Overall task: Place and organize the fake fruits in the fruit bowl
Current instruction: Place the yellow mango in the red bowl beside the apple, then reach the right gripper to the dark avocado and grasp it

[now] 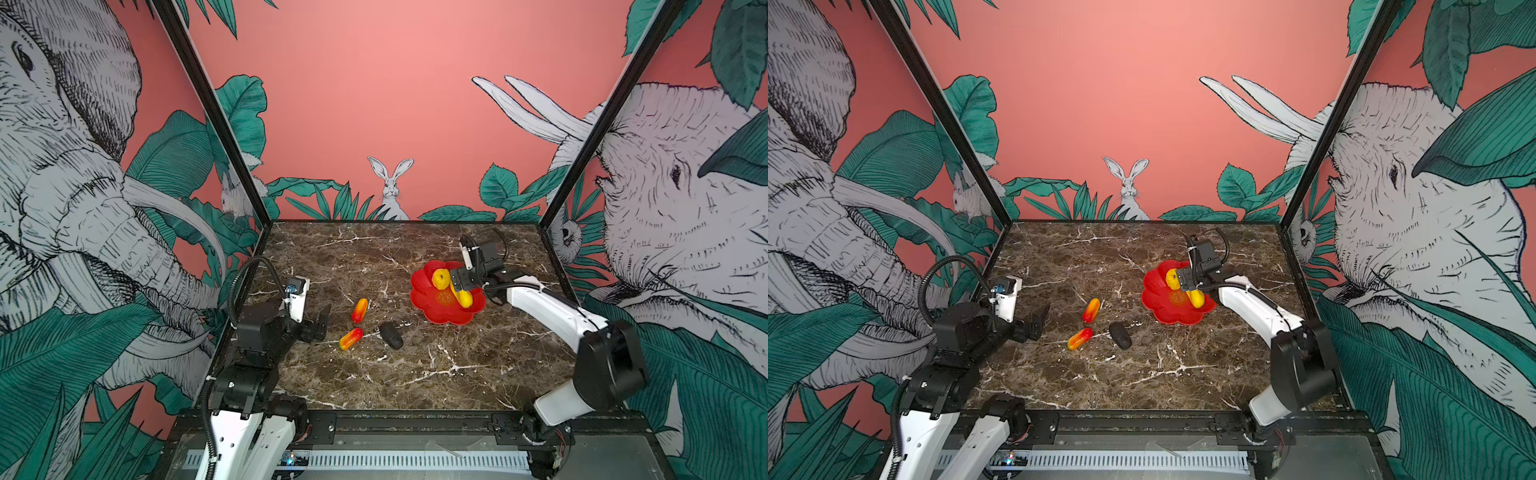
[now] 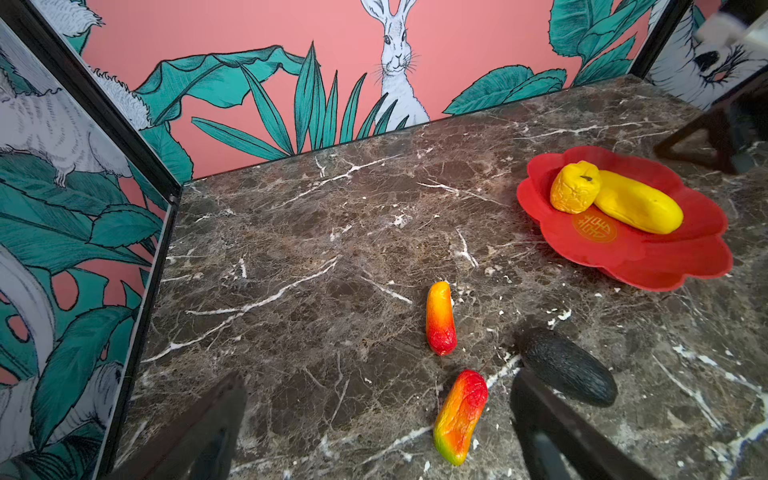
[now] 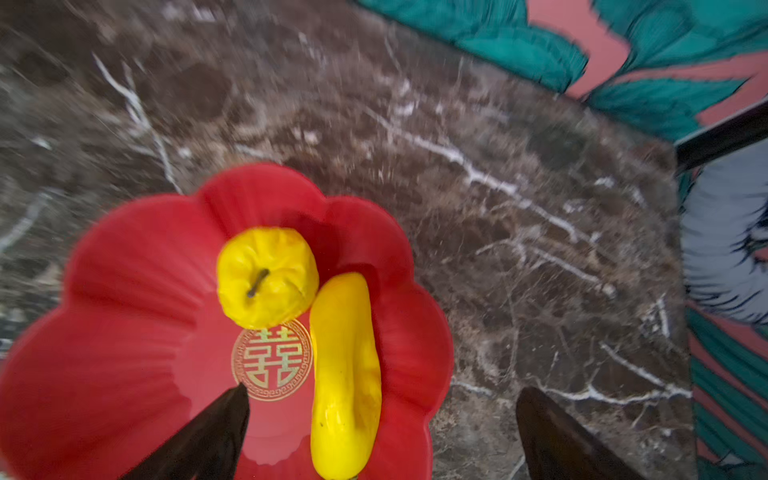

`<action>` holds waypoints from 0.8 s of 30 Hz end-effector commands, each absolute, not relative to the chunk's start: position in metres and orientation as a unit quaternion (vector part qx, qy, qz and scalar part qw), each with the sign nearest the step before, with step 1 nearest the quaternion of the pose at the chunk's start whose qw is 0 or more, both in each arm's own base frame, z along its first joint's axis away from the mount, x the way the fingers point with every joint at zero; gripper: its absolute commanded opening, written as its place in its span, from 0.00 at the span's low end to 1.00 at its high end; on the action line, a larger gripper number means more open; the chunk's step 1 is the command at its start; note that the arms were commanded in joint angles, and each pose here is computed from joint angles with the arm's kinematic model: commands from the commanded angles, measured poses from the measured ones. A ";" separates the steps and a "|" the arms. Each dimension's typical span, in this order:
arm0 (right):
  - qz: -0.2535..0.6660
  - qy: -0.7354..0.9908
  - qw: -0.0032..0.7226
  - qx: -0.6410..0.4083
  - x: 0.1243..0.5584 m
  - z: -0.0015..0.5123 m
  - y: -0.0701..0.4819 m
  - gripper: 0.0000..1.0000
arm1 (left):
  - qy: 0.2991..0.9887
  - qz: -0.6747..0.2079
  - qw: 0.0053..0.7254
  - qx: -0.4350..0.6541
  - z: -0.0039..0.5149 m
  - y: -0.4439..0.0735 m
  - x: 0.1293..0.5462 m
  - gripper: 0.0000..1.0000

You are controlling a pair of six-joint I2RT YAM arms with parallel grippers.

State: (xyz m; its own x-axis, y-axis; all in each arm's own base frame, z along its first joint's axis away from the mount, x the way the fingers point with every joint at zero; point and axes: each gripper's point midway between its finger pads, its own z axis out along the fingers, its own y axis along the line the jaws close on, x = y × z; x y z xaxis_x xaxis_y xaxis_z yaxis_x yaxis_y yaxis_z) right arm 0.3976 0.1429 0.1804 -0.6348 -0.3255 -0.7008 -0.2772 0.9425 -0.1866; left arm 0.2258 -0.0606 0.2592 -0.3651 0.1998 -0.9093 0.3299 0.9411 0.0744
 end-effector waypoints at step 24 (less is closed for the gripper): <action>0.124 0.851 0.284 -0.424 0.266 0.099 0.369 0.99 | 0.823 -0.059 0.543 0.158 0.260 -0.059 0.223 1.00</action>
